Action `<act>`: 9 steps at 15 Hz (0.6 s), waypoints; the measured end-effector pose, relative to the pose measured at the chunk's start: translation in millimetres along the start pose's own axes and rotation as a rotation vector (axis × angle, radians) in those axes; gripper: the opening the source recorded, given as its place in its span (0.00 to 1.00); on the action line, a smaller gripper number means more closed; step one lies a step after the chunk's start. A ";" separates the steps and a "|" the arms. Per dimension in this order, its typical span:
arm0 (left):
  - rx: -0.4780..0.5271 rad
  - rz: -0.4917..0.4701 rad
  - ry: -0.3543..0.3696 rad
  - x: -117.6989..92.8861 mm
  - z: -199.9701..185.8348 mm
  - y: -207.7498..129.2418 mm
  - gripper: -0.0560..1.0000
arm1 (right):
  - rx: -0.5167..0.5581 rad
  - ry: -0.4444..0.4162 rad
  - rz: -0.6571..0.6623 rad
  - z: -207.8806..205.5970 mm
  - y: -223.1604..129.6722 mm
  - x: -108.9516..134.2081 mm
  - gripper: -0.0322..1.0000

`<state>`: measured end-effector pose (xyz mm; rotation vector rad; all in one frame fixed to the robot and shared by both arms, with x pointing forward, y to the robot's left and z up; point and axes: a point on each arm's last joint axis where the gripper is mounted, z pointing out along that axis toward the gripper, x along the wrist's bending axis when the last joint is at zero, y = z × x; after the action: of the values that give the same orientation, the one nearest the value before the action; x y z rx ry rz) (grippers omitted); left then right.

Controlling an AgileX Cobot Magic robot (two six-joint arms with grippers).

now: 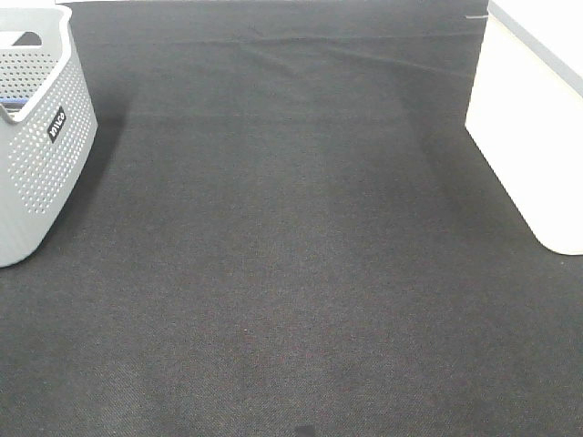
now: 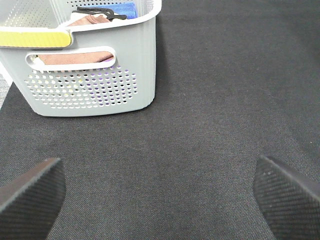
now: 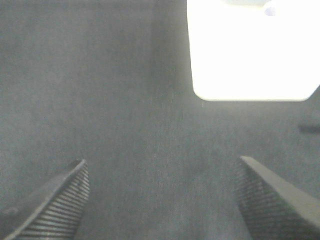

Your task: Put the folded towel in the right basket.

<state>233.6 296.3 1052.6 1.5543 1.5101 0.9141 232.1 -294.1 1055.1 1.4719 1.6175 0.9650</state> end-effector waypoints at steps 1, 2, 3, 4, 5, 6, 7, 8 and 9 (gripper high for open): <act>0.000 0.000 0.000 0.0 0.0 0.0 0.97 | -0.004 0.000 0.000 -0.5 -0.3 0.0 0.76; 0.000 0.000 0.000 0.0 0.0 0.0 0.97 | -0.006 0.001 0.000 -0.8 -0.5 0.1 0.76; 0.000 0.000 0.000 0.0 0.0 0.0 0.97 | -0.006 0.001 0.001 -0.8 -0.4 0.2 0.76; 0.000 0.000 0.000 0.0 0.0 0.0 0.97 | -0.006 0.002 0.001 -0.8 -0.4 0.3 0.77; 0.000 0.000 0.000 0.0 0.0 0.0 0.97 | -0.006 0.002 0.001 -0.8 -0.4 0.3 0.76; 0.000 0.000 0.000 0.0 0.0 0.0 0.97 | -0.006 0.002 0.001 -0.8 -0.4 0.3 0.76; 0.000 0.000 0.000 0.0 0.0 0.0 0.97 | -0.006 0.003 0.002 -0.8 -0.4 0.4 0.76; 0.000 0.000 0.000 0.0 0.0 0.0 0.97 | -0.006 0.003 0.002 -0.8 -0.4 0.4 0.76; 0.000 0.000 0.000 0.0 0.0 0.0 0.97 | -0.006 0.004 0.002 -0.8 -0.4 0.5 0.76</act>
<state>233.6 296.3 1052.6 1.5543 1.5101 0.9141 231.1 -293.7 1055.1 1.4686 1.6146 0.9740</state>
